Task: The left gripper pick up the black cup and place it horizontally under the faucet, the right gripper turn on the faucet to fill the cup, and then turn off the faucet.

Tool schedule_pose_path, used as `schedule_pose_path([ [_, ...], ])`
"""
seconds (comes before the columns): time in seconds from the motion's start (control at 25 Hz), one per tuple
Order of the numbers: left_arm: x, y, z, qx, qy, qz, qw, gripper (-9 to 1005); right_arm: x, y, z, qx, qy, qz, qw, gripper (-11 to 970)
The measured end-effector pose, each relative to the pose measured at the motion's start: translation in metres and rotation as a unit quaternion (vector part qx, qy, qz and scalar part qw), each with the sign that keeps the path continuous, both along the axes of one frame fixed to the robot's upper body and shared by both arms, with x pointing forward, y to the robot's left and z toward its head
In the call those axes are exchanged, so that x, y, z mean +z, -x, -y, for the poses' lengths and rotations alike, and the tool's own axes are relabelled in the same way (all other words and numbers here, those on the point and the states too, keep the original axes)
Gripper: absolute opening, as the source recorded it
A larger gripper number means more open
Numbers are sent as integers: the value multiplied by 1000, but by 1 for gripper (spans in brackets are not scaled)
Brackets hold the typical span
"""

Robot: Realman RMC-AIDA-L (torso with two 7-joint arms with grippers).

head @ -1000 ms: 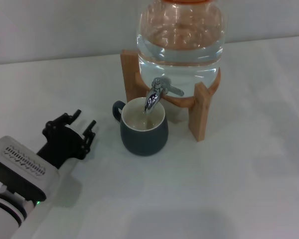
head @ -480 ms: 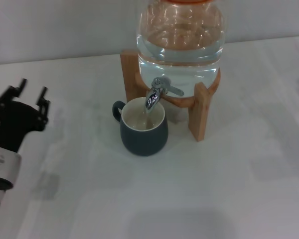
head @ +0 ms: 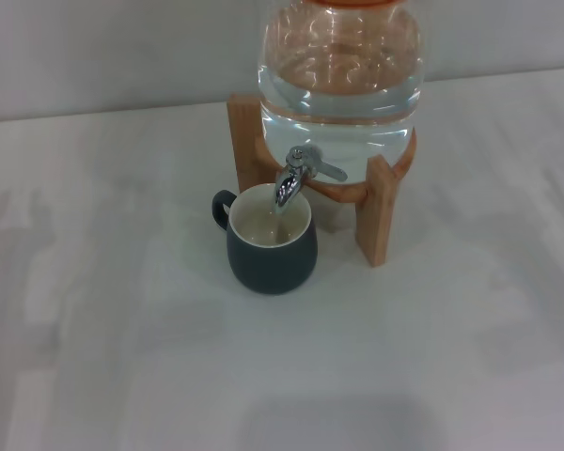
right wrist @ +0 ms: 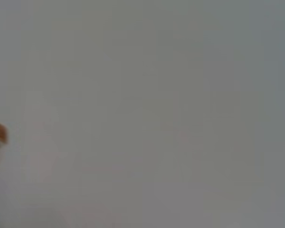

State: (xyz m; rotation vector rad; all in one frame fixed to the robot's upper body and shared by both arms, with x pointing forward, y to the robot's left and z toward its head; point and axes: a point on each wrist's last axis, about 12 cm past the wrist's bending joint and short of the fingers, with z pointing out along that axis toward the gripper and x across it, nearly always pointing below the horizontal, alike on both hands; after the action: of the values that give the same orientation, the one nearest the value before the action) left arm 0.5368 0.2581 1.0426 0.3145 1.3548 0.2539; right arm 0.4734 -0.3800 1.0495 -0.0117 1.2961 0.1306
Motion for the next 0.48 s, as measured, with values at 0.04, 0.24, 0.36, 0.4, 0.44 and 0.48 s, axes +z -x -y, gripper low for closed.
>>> schedule_pose_path([
  [0.04,0,0,-3,10,5,0,1000,391,0,2,-2,8,0,0,1000,855],
  [0.24,-4,2,-14,40,11,-9,999,391,-1,6,-13,62,-2,-1,998,855],
  [0.36,-7,4,-20,60,21,-18,998,391,-1,7,-22,99,-7,1,995,855],
  [0.4,-8,5,-21,63,22,-20,998,391,-1,8,-25,113,-7,1,994,855],
  [0.44,-9,7,-21,63,21,-22,998,391,-1,9,-33,141,-5,1,990,855],
  [0.48,-9,7,-21,63,21,-22,998,391,-1,9,-33,141,-5,1,990,855],
])
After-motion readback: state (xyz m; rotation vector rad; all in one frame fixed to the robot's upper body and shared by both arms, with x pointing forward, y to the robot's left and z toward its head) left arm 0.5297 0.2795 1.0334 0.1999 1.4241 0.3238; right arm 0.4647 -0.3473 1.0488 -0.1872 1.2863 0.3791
